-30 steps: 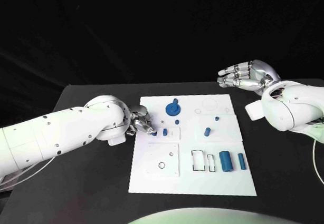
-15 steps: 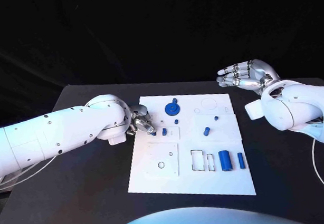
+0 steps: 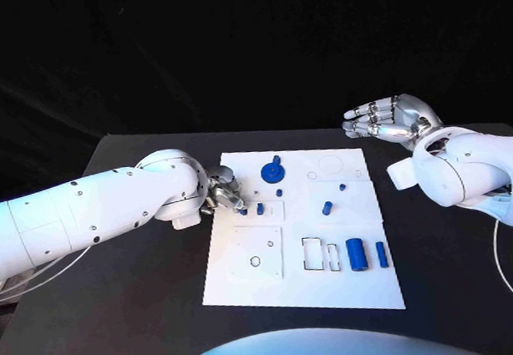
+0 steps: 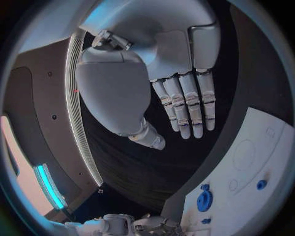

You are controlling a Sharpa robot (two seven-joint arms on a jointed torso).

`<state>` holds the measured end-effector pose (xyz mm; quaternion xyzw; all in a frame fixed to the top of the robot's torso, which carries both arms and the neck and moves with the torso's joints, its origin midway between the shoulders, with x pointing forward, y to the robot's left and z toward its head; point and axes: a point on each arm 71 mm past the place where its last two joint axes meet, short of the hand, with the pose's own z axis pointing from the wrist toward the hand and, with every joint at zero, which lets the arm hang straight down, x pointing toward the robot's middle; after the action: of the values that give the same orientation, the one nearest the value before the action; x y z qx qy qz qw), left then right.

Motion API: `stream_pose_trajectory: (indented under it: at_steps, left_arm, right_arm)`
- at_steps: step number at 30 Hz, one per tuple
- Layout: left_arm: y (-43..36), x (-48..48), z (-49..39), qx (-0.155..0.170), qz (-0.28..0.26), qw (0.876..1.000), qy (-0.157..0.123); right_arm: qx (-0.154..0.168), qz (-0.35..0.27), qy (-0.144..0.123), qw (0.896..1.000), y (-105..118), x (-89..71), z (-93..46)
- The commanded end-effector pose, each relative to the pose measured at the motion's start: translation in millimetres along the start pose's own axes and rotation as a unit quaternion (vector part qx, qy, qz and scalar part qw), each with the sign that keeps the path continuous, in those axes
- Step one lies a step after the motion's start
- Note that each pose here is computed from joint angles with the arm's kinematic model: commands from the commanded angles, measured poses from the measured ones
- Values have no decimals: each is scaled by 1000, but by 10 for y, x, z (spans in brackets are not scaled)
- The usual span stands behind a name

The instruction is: Assemble the parts on the task board

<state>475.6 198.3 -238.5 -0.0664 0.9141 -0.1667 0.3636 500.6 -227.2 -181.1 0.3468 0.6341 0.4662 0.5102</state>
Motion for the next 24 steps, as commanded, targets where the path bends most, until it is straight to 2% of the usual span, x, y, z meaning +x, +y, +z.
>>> stream_pose_trajectory:
  at_steps: [1,24]
  left_arm:
    - [-25,51,10,3,-1,1000,18]
    - [-17,48,27,-5,-1,1000,21]
  right_arm:
    - [-4,4,9,1000,5,16,-2]
    - [-6,12,5,1000,6,1,-13]
